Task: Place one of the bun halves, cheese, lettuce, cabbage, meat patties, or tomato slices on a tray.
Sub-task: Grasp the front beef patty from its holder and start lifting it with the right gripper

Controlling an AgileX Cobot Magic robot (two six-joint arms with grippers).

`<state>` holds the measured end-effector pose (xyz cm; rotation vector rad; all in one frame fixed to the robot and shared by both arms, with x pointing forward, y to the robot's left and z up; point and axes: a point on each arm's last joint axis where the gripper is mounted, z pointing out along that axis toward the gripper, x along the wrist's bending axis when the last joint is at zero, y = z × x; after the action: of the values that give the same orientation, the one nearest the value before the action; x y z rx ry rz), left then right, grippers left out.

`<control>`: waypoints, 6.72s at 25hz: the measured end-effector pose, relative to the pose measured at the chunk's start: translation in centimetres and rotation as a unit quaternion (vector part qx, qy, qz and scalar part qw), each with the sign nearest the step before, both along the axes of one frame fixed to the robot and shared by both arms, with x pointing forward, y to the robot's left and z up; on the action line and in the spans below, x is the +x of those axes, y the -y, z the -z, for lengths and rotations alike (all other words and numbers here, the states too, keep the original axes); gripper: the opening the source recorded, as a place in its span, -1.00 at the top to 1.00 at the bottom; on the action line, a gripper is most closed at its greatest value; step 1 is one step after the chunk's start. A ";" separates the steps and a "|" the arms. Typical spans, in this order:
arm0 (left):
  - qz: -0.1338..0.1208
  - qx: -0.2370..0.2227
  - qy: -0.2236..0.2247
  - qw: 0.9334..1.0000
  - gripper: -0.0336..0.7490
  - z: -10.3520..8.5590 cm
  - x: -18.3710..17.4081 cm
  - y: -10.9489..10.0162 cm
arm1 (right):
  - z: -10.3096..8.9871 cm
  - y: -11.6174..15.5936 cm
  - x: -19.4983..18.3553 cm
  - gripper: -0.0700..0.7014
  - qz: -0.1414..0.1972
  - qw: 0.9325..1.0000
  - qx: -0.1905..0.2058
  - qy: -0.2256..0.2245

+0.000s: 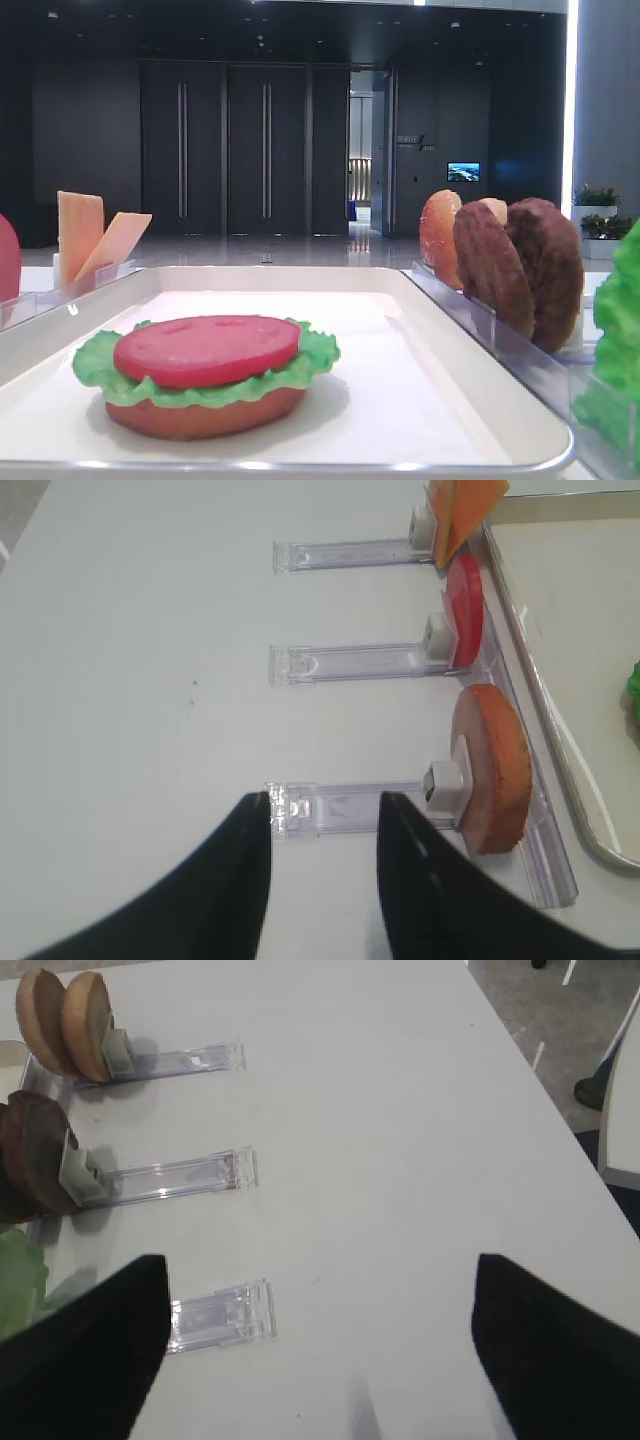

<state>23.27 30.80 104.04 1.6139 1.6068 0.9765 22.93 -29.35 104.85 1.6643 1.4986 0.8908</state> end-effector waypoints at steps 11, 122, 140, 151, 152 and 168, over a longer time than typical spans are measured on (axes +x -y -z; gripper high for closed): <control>0.000 0.000 0.000 1.000 0.21 0.0 0.0 0.0 | 0.0 0.0 0.0 -0.69 0.000 1.000 0.000 0.000; 0.000 0.000 0.000 1.000 0.42 0.0 0.0 0.0 | 3.5 -21.6 28.5 -0.58 -0.103 0.908 0.021 -0.406; 0.000 0.000 0.000 1.000 0.67 0.0 0.0 0.0 | 4.8 -21.2 29.5 -0.54 -0.097 0.908 -0.004 -0.409; 0.000 0.000 0.000 1.000 0.68 0.0 0.0 0.0 | 6.0 -21.0 29.9 -0.33 -0.096 0.901 -0.034 -0.421; 0.000 0.000 0.000 1.000 0.68 0.0 0.0 0.0 | 6.1 -21.0 29.9 -0.31 -0.096 0.901 -0.035 -0.422; 0.000 0.001 0.000 1.000 0.68 0.0 0.0 0.0 | 6.4 -20.8 30.2 0.46 -0.101 0.902 -0.064 -0.416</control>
<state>23.27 30.82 104.04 1.6142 1.6073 0.9785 53.18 -8.53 98.42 1.9168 2.2615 0.1259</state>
